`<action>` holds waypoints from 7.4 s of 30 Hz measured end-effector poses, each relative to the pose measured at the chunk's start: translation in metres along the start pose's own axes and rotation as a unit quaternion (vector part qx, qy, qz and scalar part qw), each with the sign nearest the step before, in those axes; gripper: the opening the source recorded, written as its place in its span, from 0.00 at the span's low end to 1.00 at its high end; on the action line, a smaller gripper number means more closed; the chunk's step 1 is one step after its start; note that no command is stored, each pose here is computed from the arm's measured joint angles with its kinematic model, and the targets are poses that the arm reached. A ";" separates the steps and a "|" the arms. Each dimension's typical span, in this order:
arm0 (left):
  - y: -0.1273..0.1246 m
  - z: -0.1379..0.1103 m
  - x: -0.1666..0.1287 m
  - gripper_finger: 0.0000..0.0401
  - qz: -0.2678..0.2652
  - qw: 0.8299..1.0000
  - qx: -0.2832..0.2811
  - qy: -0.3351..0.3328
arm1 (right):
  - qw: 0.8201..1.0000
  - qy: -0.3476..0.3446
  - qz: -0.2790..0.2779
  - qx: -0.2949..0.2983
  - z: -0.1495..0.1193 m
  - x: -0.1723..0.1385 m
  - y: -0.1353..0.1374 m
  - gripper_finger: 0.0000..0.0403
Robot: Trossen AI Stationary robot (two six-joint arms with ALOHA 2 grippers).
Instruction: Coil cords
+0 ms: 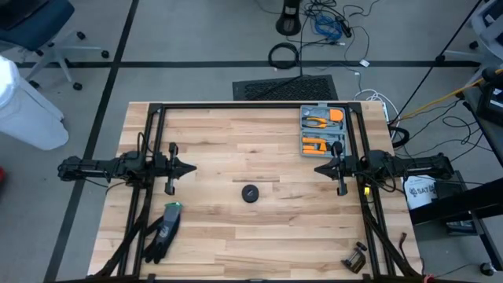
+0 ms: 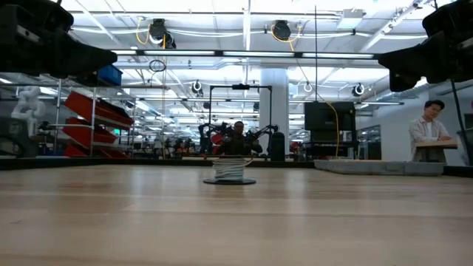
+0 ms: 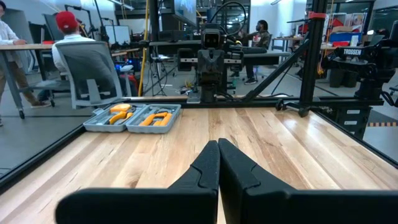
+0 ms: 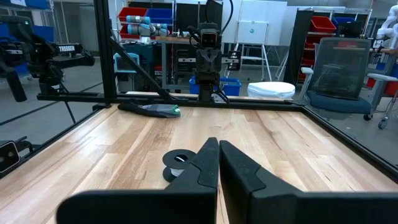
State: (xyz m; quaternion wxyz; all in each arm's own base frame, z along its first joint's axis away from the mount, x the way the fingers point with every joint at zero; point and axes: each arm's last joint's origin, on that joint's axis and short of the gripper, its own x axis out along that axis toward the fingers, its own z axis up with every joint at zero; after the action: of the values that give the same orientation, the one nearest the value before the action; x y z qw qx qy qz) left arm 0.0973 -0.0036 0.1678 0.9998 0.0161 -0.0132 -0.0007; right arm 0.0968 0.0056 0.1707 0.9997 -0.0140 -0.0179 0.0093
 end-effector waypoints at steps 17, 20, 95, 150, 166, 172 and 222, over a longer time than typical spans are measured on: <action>0.000 0.000 0.000 0.00 0.000 1.000 0.000 0.000 | 1.000 0.000 0.000 0.000 0.000 0.000 0.000 0.00; 0.000 0.000 0.000 0.00 0.000 1.000 0.000 0.000 | 1.000 0.000 0.000 0.000 0.000 0.000 0.000 0.00; -0.039 0.155 0.159 0.00 -0.070 0.964 -0.038 0.255 | 0.993 -0.004 0.002 0.114 0.001 0.000 0.000 0.00; -0.122 0.034 0.214 0.37 0.053 0.904 0.121 0.407 | 0.951 0.294 -0.005 0.097 0.052 0.117 0.066 0.00; -0.139 -0.022 0.225 0.42 0.054 0.854 0.271 0.441 | 0.941 0.322 -0.012 0.099 0.034 0.128 0.070 0.00; -0.133 -0.030 0.230 0.51 0.089 0.841 0.305 0.437 | 0.946 0.310 -0.008 0.098 0.036 0.130 0.071 0.00; -0.136 -0.041 0.240 0.02 0.099 0.799 0.426 0.413 | 0.954 0.284 0.021 0.093 0.042 0.130 0.081 0.00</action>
State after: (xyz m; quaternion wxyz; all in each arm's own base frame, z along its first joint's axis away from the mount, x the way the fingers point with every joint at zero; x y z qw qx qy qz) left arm 0.3385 -0.1385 0.1286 0.7973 0.4381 0.4001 0.1106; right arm 0.2233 0.0901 0.2146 0.9598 0.0770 0.2684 0.0270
